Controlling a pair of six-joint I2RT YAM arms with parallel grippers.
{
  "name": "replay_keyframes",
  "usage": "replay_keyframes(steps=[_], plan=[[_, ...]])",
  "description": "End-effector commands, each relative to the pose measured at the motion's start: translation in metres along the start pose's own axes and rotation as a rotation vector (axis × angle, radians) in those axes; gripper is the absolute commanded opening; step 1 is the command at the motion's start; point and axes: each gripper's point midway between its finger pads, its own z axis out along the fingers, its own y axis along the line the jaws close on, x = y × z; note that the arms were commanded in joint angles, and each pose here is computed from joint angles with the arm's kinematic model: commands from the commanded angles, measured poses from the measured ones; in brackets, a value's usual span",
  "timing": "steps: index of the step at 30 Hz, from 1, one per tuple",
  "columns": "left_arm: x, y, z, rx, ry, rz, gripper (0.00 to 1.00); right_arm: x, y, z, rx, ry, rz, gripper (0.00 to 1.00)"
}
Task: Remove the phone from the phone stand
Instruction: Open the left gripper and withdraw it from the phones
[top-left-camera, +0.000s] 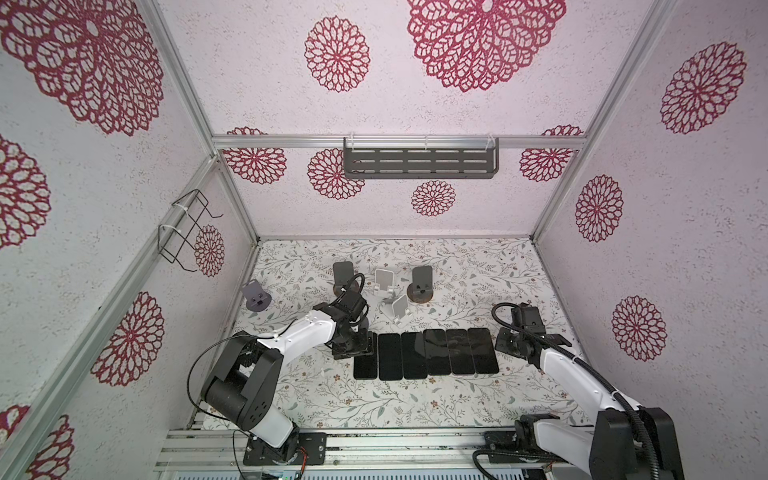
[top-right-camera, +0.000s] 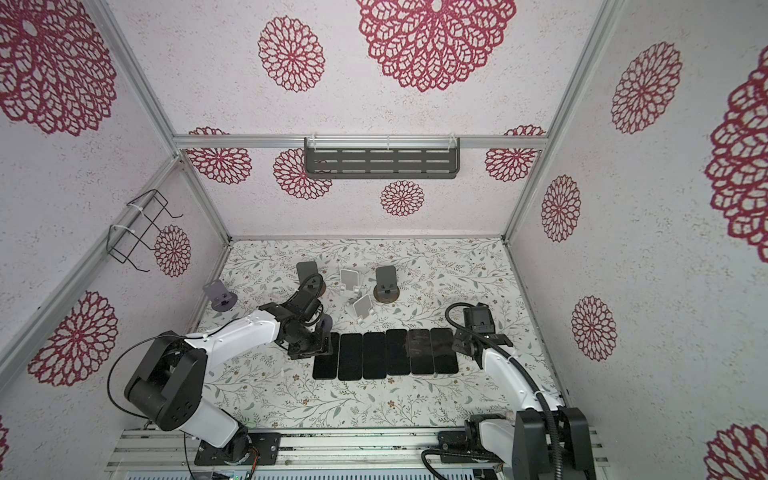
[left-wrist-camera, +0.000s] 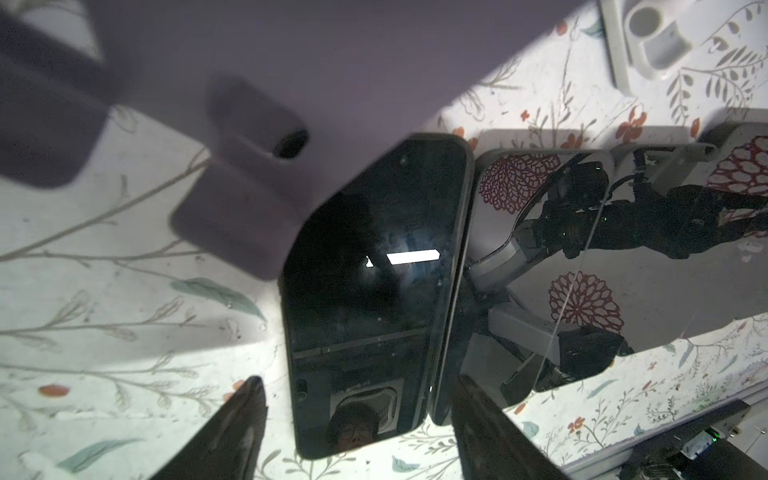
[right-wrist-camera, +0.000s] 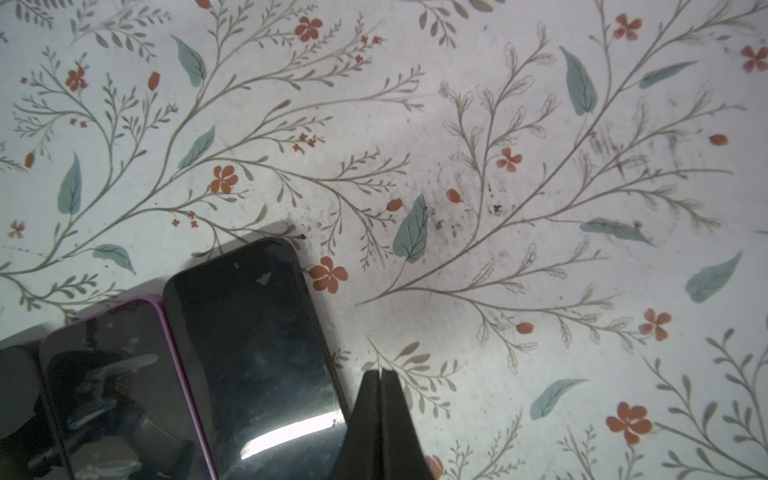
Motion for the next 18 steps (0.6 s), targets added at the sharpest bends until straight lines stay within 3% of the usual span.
replay_keyframes(steps=[1, 7, 11, 14, 15, 16, 17, 18], plan=[[-0.007, -0.005, -0.011, -0.003, -0.033, 0.022, 0.73, -0.015, 0.005, -0.011, -0.029, -0.052, 0.001, 0.06], [-0.018, -0.008, -0.045, -0.017, -0.139, 0.086, 0.76, -0.030, 0.011, -0.024, -0.068, -0.117, -0.020, 0.11], [-0.038, 0.006, -0.086, -0.116, -0.325, 0.123, 0.82, -0.044, 0.015, -0.040, -0.096, -0.192, -0.044, 0.26], [-0.056, 0.025, -0.125, -0.225, -0.503, 0.115, 0.91, -0.054, 0.017, -0.052, -0.115, -0.258, -0.048, 0.46], [-0.062, 0.034, -0.139, -0.268, -0.573, 0.104, 0.98, -0.058, 0.016, -0.055, -0.112, -0.282, -0.045, 0.59], [-0.067, 0.043, -0.150, -0.304, -0.632, 0.088, 0.98, -0.060, 0.013, -0.056, -0.097, -0.298, -0.041, 0.82], [-0.073, 0.056, -0.163, -0.350, -0.700, 0.053, 0.97, -0.063, 0.010, -0.056, -0.080, -0.317, -0.038, 0.98], [-0.078, 0.068, -0.174, -0.385, -0.757, 0.017, 0.97, -0.065, 0.007, -0.055, -0.058, -0.331, -0.044, 0.99]])
